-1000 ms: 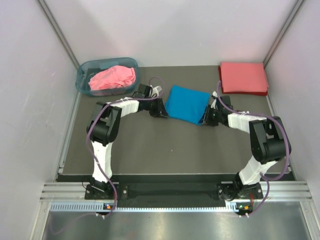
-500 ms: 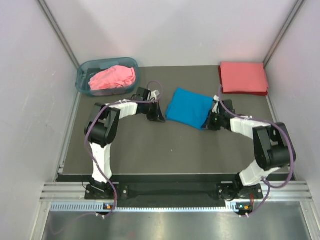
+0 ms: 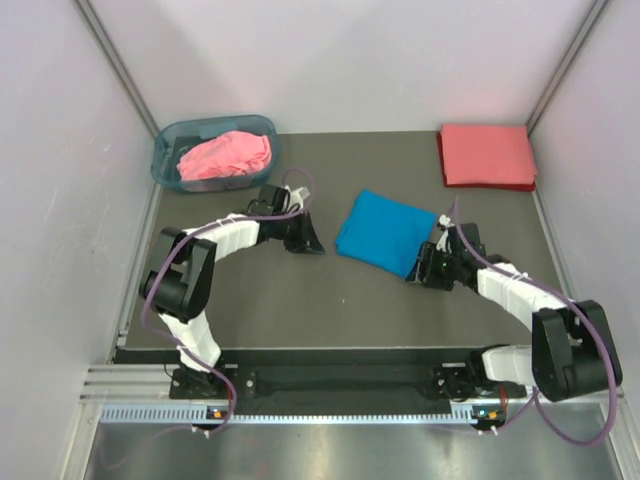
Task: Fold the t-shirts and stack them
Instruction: Fold the tshirt, then neatly place the folded tshirt to the corner
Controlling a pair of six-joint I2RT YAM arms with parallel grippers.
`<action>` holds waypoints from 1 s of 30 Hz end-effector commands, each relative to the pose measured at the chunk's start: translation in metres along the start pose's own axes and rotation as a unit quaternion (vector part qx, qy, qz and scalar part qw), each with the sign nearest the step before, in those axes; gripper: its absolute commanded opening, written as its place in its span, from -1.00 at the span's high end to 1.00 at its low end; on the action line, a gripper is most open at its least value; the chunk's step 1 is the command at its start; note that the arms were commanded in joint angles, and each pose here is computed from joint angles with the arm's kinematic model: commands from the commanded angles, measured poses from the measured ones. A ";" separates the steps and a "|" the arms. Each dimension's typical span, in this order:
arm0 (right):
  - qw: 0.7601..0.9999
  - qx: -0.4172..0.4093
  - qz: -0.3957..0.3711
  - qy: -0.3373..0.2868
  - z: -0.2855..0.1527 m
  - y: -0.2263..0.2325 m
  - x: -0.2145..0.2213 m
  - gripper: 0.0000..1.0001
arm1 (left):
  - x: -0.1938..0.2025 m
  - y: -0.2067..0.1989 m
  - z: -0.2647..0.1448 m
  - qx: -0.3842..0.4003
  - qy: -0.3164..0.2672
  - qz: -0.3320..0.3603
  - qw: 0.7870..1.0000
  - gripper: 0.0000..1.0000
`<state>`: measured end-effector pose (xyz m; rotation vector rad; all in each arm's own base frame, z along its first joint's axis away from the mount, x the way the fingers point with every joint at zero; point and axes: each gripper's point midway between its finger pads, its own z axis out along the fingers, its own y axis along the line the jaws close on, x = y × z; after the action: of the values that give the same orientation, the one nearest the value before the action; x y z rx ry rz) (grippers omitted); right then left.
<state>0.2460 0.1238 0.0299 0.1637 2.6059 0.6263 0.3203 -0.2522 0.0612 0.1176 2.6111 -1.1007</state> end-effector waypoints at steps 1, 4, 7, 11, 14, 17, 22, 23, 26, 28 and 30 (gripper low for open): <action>0.999 0.024 -0.002 -0.041 -0.020 -0.001 -0.023 -0.13 | -0.032 -0.034 0.003 0.056 -0.027 0.064 0.996 0.66; 0.995 0.009 0.006 -0.098 -0.035 -0.002 -0.067 -0.34 | -0.039 -0.039 0.017 0.050 -0.029 0.089 0.994 0.58; 0.991 0.008 -0.007 -0.134 -0.044 -0.005 -0.114 -0.47 | -0.041 -0.032 0.031 0.040 -0.016 0.086 0.995 0.54; 0.990 -0.003 -0.018 -0.141 -0.041 -0.011 -0.159 -0.54 | -0.041 -0.022 0.043 0.028 -0.002 0.081 0.996 0.50; 0.989 -0.013 -0.020 -0.149 -0.032 -0.017 -0.182 -0.55 | -0.039 -0.012 0.051 0.018 0.007 0.073 0.997 0.51; 0.990 -0.007 -0.016 -0.140 -0.019 -0.029 -0.190 -0.56 | -0.040 -0.007 0.054 0.009 0.005 0.072 0.997 0.58; 0.993 -0.023 0.020 -0.118 0.001 -0.040 -0.183 -0.56 | -0.046 -0.006 0.058 0.003 0.006 0.071 0.997 1.00; 0.992 -0.019 0.025 -0.126 0.001 -0.042 -0.184 -0.56 | -0.046 -0.003 0.057 -0.006 0.006 0.069 0.998 1.00; 0.987 -0.004 0.064 -0.148 -0.003 -0.046 -0.179 -0.57 | -0.053 0.010 0.052 -0.043 -0.005 0.059 0.997 1.00; 0.984 0.001 0.098 -0.150 -0.002 -0.050 -0.168 -0.57 | -0.063 0.018 0.044 -0.057 -0.019 0.051 0.997 1.00; 0.980 0.008 0.113 -0.165 -0.004 -0.052 -0.165 -0.57 | -0.072 0.028 0.035 -0.074 -0.032 0.036 0.996 1.00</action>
<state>0.3778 0.0485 0.0520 0.4445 2.4284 0.6117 0.3780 -0.2769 0.0274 0.2120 2.6345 -0.9633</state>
